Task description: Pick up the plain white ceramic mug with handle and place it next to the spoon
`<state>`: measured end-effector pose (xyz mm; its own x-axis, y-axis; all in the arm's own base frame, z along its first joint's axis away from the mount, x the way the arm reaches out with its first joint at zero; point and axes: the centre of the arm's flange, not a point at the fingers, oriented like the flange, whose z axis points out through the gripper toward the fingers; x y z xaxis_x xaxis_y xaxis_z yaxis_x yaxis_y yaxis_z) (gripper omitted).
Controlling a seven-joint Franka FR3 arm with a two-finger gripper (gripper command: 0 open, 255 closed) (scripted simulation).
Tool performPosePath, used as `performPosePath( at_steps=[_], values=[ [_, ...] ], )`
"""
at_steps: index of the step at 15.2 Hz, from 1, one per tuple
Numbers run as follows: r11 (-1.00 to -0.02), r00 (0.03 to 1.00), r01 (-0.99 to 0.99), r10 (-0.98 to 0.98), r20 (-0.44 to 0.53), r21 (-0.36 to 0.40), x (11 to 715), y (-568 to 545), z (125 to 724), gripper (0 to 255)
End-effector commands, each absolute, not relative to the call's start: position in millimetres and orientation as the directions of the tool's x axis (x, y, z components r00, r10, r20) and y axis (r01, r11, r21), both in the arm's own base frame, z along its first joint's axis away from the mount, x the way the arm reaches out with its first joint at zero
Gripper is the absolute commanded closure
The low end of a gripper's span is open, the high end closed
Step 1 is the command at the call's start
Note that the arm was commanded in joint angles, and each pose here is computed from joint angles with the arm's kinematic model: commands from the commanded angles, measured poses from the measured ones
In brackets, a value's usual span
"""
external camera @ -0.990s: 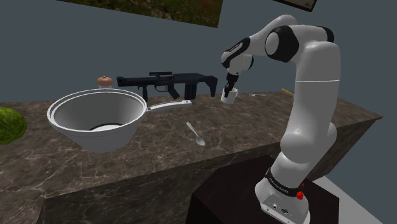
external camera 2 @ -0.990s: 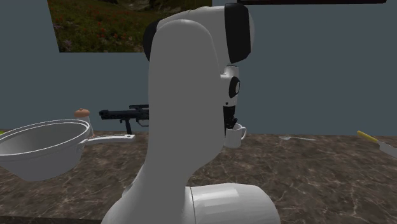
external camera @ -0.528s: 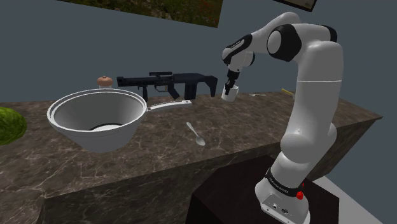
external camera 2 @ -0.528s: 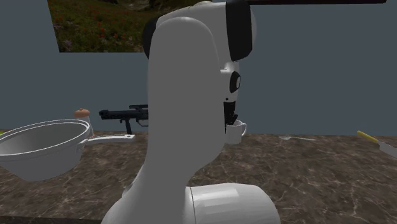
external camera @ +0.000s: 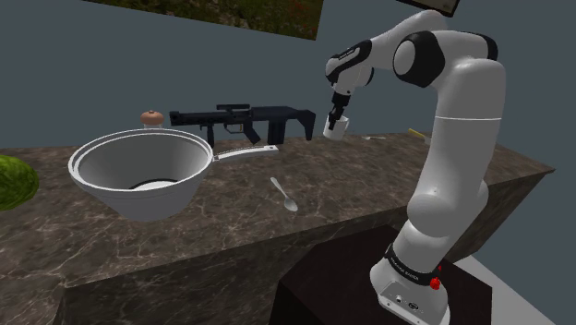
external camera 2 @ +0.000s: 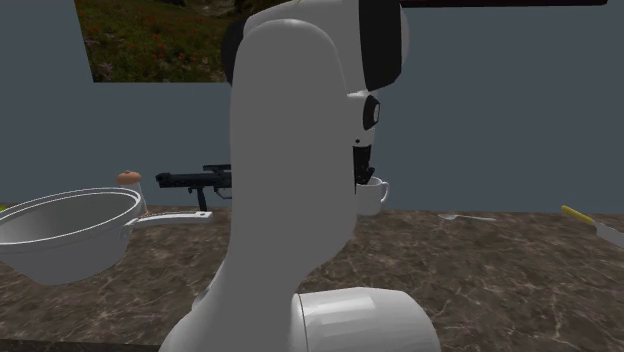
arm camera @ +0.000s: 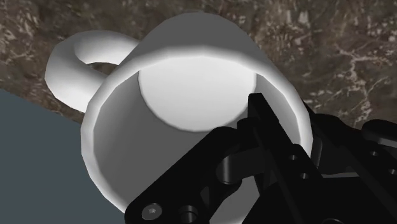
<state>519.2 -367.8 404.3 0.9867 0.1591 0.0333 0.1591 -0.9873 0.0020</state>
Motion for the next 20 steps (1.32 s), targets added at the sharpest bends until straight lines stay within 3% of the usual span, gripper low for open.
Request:
performPosePath(
  at_steps=[1, 20],
  values=[
    [-0.987, 0.987, 0.159, 0.159, 0.033, 0.002, 519.0, -367.7, 415.7, 255],
    [-0.987, 0.987, 0.159, 0.159, 0.033, 0.002, 519.0, -367.7, 515.4, 255]
  ],
)
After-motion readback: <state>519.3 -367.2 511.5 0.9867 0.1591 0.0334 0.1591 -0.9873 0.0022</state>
